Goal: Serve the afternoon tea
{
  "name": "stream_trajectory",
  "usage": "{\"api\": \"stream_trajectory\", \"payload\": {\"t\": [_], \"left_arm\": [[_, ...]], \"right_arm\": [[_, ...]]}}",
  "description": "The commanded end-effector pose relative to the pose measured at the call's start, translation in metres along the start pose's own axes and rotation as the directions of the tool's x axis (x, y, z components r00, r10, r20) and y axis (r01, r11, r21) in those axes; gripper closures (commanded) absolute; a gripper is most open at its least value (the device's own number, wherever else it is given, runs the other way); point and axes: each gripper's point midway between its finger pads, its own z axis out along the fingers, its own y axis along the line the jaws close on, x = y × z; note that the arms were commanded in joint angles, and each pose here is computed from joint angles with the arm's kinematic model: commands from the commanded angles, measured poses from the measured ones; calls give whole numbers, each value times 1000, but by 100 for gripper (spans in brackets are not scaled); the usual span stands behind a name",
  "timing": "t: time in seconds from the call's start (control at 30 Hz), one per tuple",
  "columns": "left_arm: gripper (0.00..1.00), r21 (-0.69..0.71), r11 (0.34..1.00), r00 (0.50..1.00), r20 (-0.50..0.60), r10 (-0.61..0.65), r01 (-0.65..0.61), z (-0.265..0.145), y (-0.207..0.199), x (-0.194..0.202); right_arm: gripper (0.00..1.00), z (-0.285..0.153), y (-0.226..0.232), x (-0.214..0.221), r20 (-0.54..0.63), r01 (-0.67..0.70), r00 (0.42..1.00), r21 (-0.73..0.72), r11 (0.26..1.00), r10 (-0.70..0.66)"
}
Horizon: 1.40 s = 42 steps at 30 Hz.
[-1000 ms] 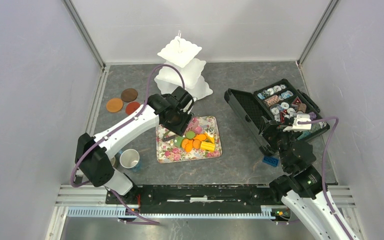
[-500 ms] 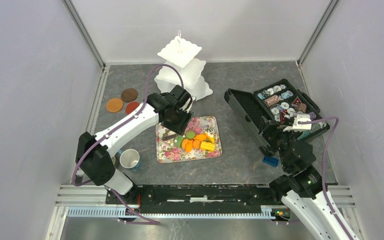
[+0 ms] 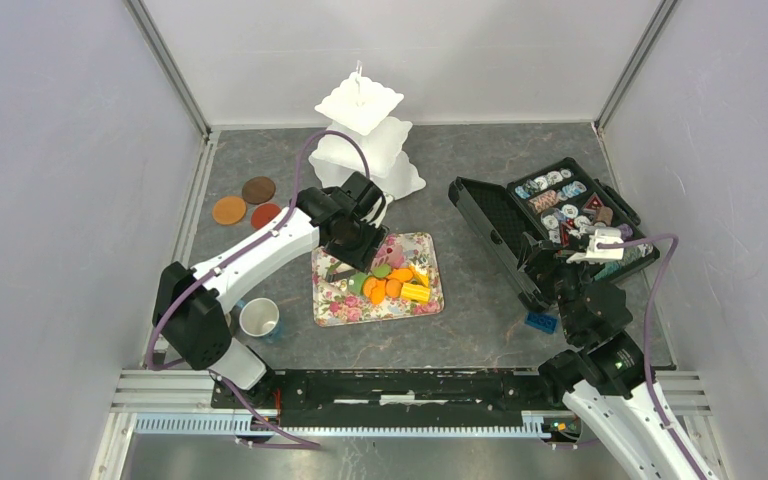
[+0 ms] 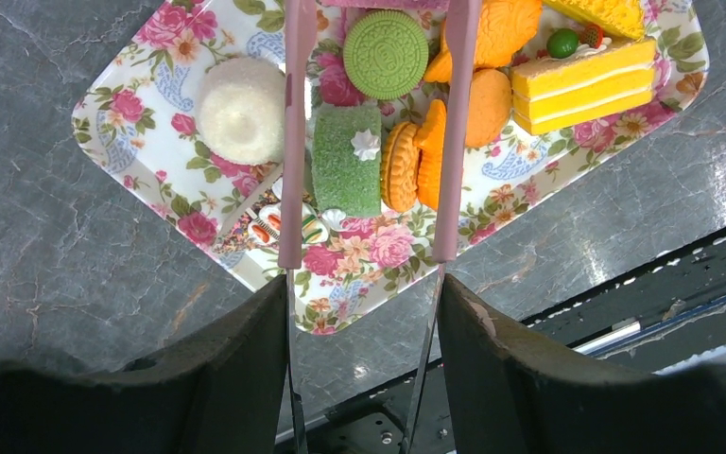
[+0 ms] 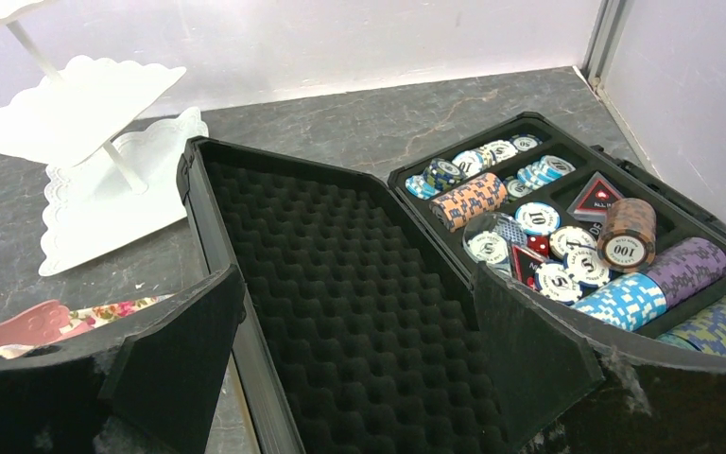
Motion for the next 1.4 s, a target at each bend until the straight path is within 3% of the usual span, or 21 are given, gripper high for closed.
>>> {"api": "stream_trajectory", "payload": {"t": [0.0,1.37], "left_arm": [[38,43,997,998,31,59,-61,0,-4,-7],[35,-22,997,997,-20,76,-76,15,7,-5]], "right_arm": [[2,-2,4,-19,50,-37,998,-16,999,38],[2,0,5,-14,38,-36,999,-19,999,37]]}}
